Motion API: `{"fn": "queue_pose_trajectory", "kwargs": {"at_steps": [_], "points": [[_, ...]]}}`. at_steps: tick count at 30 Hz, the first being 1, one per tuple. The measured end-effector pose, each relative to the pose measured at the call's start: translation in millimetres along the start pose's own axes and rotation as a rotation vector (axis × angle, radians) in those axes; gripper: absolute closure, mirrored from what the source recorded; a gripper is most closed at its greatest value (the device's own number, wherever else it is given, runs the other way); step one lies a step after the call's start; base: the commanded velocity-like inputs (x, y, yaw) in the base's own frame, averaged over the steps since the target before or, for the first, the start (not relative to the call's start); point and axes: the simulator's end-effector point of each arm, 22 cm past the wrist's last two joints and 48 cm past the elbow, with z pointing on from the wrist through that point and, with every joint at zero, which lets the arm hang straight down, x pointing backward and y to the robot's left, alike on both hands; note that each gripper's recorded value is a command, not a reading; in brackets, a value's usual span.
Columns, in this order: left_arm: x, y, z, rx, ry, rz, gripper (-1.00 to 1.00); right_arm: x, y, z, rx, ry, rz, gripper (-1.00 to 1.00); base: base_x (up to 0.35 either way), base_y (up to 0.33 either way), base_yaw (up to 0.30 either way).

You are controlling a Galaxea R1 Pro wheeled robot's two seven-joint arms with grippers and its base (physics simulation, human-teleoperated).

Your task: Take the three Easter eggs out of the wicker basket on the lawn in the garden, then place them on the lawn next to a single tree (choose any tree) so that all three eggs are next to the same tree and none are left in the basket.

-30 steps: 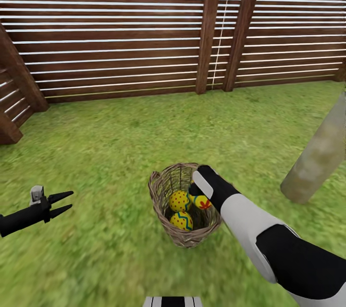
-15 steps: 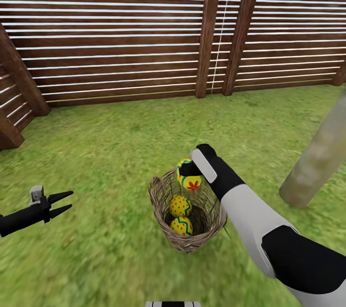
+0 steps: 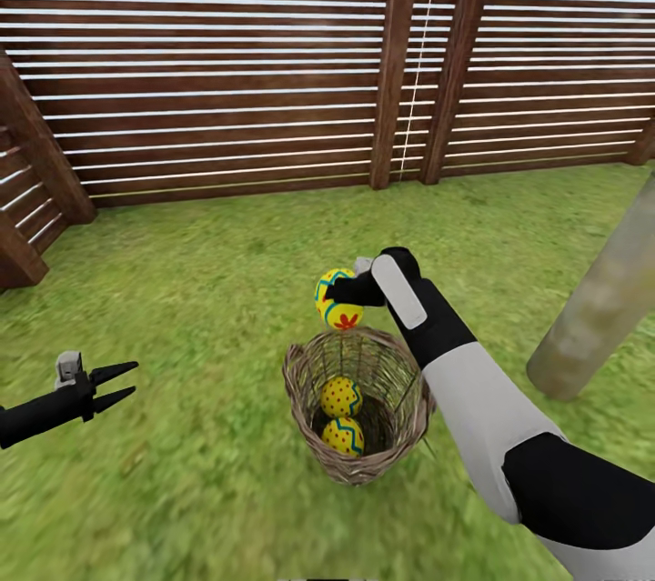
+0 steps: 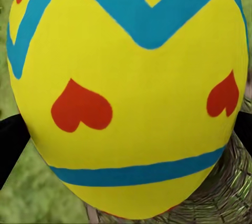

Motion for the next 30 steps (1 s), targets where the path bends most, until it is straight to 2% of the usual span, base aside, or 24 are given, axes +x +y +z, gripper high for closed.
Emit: {"fn": "queue_pose_trajectory", "kwargs": {"at_steps": [18, 24, 30], "points": [[-20, -43, -8.8, 0.007, -0.006, 0.013, -1.00, -29, 10, -31.4, -0.004, -0.007, 0.006, 1.00, -0.042, 0.000, -0.033], [-21, -44, -10.5, 0.007, -0.008, 0.016, -1.00, -30, 11, -33.1, -0.004, -0.013, 0.008, 1.00, -0.010, 0.000, -0.133], [-27, -46, -18.5, 0.000, -0.017, 0.027, -1.00, -32, 12, -36.4, -0.004, -0.019, 0.006, 1.00, -0.234, 0.000, -0.209]]}}
